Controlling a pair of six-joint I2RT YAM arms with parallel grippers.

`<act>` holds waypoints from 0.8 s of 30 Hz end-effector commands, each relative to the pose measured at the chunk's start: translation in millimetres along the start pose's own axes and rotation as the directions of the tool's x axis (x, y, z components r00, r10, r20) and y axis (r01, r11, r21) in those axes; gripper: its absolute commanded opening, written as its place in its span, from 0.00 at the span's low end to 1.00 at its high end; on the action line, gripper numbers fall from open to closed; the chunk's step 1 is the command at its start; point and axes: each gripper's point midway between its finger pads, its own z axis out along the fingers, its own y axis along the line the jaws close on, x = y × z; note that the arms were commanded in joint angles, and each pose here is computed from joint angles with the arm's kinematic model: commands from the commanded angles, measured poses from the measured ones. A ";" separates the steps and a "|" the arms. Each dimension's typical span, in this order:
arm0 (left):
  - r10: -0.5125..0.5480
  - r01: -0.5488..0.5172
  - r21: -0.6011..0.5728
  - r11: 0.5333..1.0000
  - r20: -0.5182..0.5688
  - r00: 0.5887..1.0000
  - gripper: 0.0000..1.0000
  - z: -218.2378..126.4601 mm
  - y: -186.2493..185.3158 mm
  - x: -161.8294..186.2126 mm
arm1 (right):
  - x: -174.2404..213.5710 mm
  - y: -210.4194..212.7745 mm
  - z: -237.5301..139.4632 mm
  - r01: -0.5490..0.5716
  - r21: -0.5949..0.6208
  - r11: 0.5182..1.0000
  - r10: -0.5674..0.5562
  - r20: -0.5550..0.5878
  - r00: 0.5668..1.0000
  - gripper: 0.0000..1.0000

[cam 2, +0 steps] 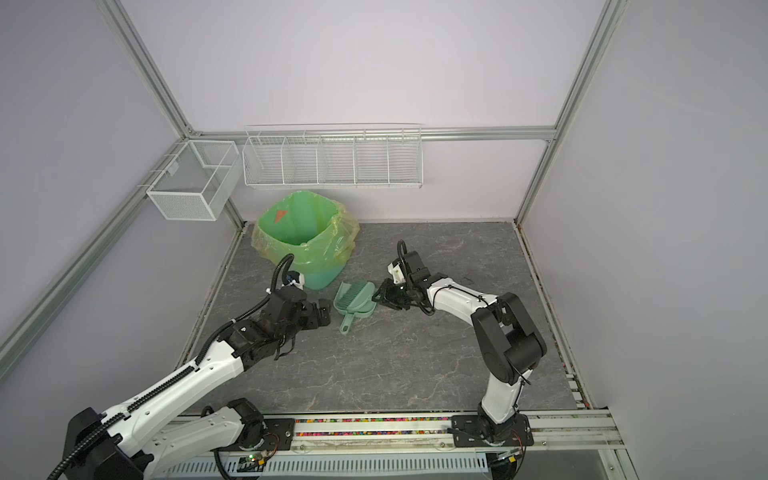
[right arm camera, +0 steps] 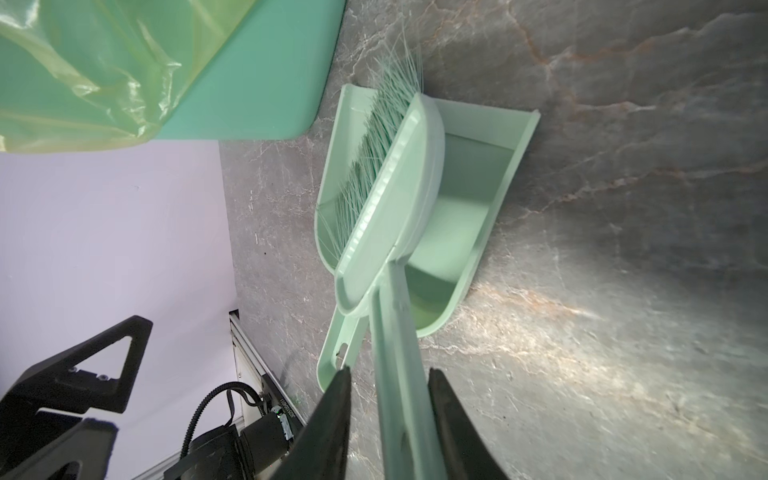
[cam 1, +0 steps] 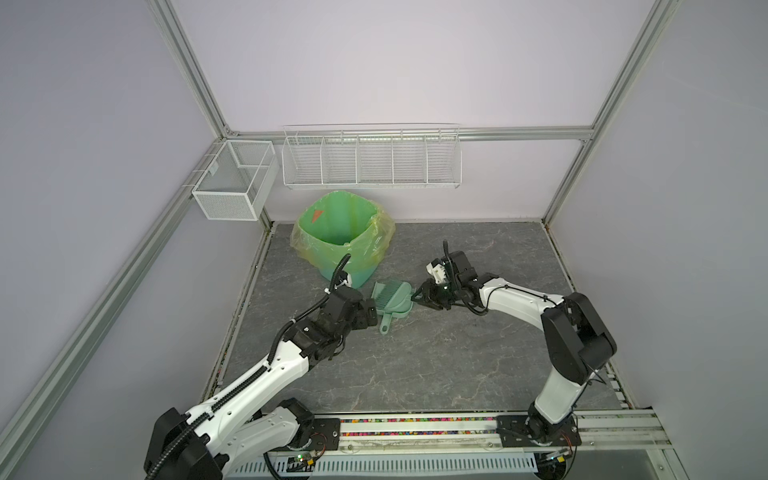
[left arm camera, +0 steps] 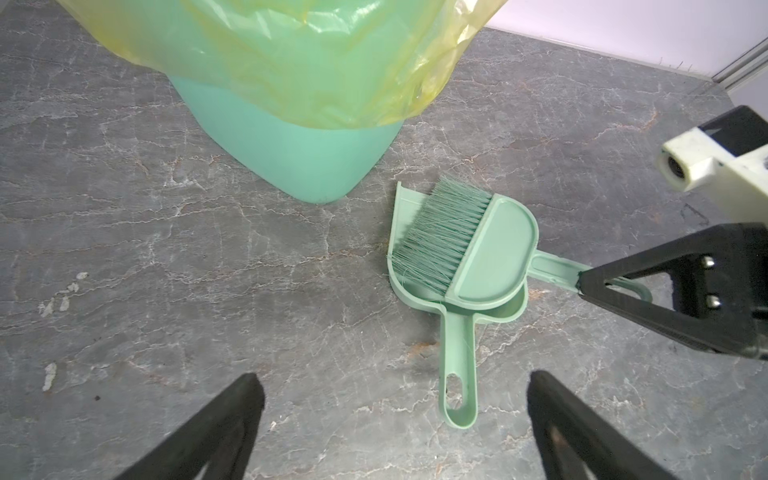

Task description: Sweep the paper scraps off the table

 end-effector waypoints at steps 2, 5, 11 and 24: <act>-0.002 0.003 -0.036 0.999 0.023 1.000 0.99 -2.9 6.5 -8.0 | -1.5 0.8 -6.7 0.018 0.034 0.999 -0.017 -0.008 1.000 0.43; 0.001 0.000 -0.045 0.999 0.018 1.000 0.99 -0.3 7.7 -6.1 | 1.4 -4.6 -9.8 0.024 0.072 0.997 -0.023 -0.019 1.000 0.51; -0.010 0.010 -0.038 0.999 0.010 1.000 0.99 2.5 6.2 -3.6 | 3.2 -12.3 -18.4 0.027 0.121 0.992 -0.027 -0.002 1.000 0.60; -0.040 0.040 -0.034 0.999 -0.006 0.999 0.99 12.9 7.0 7.4 | 7.5 -31.2 -46.0 0.060 0.264 0.963 -0.068 0.024 0.997 0.78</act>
